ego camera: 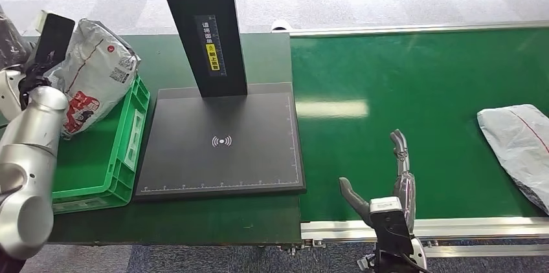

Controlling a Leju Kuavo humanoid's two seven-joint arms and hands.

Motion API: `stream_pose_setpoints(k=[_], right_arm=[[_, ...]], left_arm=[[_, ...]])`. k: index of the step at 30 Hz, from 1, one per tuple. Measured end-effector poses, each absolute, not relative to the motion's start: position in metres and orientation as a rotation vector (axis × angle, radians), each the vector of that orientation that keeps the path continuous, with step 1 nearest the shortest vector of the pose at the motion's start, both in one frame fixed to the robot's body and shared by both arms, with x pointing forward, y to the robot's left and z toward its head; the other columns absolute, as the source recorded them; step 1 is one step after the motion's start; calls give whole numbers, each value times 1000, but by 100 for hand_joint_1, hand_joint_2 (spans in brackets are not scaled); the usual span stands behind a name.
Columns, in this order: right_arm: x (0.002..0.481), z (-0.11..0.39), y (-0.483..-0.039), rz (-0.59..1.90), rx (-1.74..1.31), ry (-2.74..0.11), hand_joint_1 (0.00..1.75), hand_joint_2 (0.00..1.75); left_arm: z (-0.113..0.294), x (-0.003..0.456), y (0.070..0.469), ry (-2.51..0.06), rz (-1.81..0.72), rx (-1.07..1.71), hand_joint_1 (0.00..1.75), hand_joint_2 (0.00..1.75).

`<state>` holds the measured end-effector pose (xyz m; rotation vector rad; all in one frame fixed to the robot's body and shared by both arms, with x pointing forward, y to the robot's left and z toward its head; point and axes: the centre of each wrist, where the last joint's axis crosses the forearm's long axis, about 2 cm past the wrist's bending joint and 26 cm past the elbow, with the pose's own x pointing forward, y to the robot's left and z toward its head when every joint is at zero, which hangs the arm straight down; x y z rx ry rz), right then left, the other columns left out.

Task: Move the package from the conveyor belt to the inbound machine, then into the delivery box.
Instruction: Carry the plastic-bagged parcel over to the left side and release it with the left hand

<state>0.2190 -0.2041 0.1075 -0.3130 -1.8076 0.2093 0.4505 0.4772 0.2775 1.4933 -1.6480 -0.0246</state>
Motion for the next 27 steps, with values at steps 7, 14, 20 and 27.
stream_pose_setpoints(k=[7,14,20,27], right_arm=[[215,101,-203,191,-316,-1801,0,175],[211,96,-201,143,-247,-1796,0,175],[203,90,-191,146,-239,-1801,0,175],[191,68,-177,159,-245,-1792,0,175]], left_arm=[[247,440,420,-2121,378,1011,0,175],[197,333,267,-2508,87,724,0,175],[141,258,186,-2323,103,314,0,175],[94,229,160,-2124,89,231,0,175]])
